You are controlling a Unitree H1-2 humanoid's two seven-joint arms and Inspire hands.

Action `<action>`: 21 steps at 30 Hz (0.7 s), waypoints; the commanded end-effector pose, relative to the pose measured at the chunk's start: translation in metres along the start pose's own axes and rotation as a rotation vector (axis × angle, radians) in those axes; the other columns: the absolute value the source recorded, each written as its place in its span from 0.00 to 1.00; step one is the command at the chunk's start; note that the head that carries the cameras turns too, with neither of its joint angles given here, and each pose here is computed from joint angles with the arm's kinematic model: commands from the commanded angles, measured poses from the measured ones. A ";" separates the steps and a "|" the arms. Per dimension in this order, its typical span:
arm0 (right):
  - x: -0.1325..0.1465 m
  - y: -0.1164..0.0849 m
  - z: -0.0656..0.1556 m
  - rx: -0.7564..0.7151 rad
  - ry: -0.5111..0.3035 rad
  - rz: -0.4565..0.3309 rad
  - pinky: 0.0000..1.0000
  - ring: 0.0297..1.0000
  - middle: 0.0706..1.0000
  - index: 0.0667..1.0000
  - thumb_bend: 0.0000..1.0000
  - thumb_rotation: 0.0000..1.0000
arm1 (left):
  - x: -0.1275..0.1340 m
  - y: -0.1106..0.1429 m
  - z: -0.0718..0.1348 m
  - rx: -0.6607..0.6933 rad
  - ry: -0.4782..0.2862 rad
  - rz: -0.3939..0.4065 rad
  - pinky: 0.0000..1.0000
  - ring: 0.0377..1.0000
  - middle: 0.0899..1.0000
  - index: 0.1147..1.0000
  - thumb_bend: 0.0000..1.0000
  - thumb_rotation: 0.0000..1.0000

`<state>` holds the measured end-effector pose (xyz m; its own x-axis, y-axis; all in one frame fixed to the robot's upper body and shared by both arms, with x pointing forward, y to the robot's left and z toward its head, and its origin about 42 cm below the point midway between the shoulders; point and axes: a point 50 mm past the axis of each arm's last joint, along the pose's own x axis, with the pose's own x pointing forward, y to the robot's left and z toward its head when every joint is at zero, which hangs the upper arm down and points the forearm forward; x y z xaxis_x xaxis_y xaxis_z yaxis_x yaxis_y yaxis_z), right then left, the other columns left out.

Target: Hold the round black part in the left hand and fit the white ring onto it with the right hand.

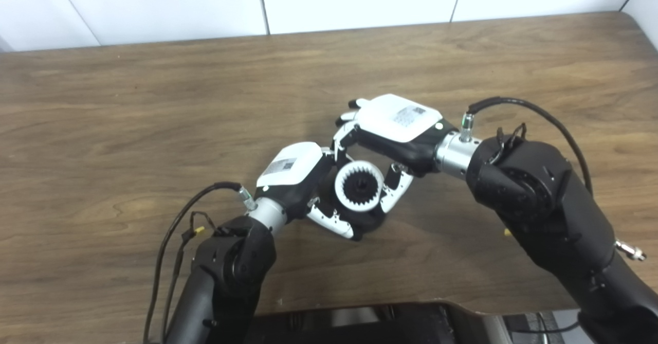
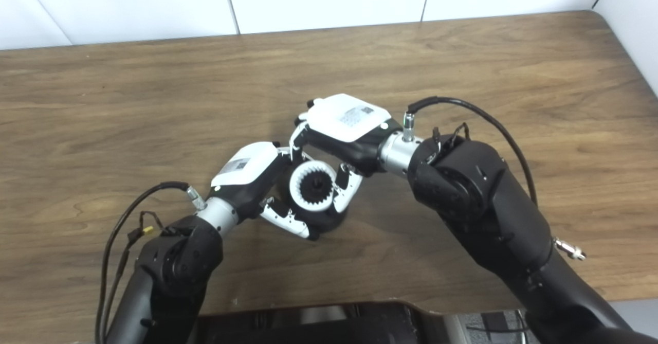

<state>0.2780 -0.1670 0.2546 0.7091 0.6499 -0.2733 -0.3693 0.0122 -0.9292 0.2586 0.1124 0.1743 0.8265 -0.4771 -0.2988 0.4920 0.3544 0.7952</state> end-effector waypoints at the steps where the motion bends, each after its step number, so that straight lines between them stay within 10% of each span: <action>1: 0.001 -0.003 -0.002 -0.009 -0.026 -0.001 1.00 0.90 0.76 0.44 0.53 0.13 | 0.002 -0.006 -0.010 0.001 0.070 -0.065 1.00 0.88 0.79 0.67 1.00 0.24; 21: 0.002 0.018 -0.064 0.218 0.036 -0.120 1.00 0.92 0.77 0.45 0.53 0.14 | 0.000 -0.004 -0.006 0.048 0.087 -0.044 1.00 0.90 0.82 0.69 1.00 0.24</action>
<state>0.3034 -0.2018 0.2159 0.7322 0.6528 -0.1945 -0.4510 0.2507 -0.8566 0.2593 0.1088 0.1766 0.8380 -0.4532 -0.3039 0.4736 0.3274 0.8176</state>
